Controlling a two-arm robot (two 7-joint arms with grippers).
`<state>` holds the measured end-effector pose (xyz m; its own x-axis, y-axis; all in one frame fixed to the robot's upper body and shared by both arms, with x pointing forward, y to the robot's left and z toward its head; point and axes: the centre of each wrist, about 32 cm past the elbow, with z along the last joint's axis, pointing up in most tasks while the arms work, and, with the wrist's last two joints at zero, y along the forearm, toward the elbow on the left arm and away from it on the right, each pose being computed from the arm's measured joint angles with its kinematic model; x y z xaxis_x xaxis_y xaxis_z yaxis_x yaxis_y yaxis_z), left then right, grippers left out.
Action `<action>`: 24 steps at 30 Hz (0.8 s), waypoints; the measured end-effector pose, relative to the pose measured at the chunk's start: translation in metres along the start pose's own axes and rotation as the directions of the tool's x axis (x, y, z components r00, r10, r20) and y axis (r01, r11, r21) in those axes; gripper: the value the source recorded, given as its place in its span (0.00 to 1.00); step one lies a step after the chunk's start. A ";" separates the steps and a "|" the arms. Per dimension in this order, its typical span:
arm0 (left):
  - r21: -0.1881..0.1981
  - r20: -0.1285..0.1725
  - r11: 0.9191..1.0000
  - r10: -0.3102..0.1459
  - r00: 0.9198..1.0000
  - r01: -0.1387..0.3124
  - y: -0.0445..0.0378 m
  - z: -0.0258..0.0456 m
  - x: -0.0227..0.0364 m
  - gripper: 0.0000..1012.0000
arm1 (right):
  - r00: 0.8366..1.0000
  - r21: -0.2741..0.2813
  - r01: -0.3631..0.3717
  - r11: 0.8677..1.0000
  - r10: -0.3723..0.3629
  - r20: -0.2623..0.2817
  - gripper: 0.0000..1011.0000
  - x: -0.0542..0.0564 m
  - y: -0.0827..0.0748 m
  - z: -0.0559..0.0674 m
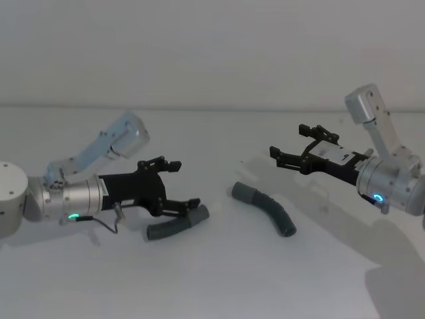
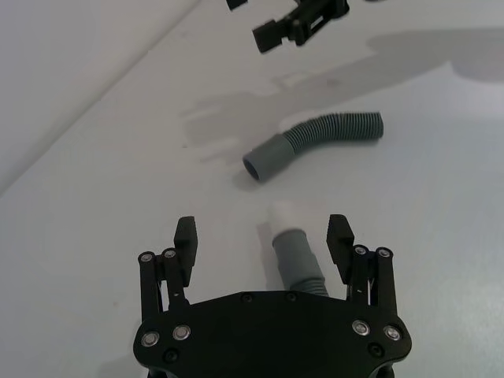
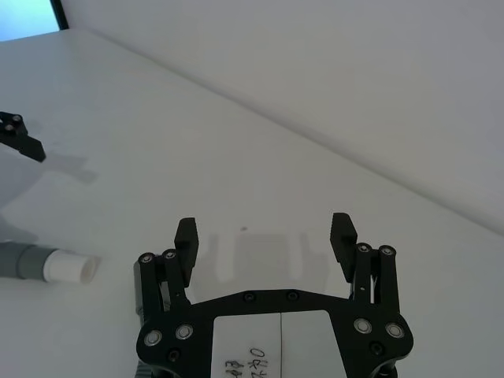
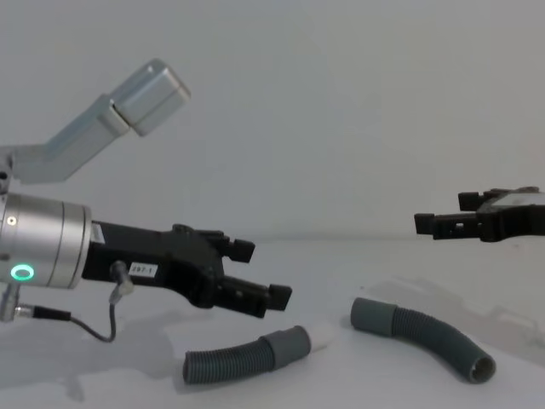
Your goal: Use both hands to pick up one end of the pipe from the table, align the ends, and insert them.
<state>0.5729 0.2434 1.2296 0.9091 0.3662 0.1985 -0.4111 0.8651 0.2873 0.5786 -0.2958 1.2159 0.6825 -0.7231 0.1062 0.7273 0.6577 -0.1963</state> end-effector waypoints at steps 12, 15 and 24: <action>0.030 0.055 0.999 -0.026 0.998 0.025 0.0018 -0.0133 -0.0040 0.99 | 0.997 -0.007 -0.076 0.997 0.076 -0.028 0.99 0.003 -0.005 0.015; 0.037 0.070 0.999 -0.041 0.997 0.038 0.0028 -0.0165 -0.0047 0.99 | 0.995 -0.007 -0.093 0.996 0.093 -0.037 0.99 0.002 -0.005 0.018; 0.049 0.089 0.997 -0.061 0.994 0.057 0.0033 -0.0209 -0.0065 0.99 | 0.989 -0.020 -0.134 0.991 0.133 -0.059 0.99 -0.005 -0.004 0.023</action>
<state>0.5670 0.2510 1.2096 0.9231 0.2806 0.2629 -0.3613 0.8668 0.3437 0.5738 -0.2903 1.2383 0.7675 -0.6407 0.0219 0.6277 0.7442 -0.2285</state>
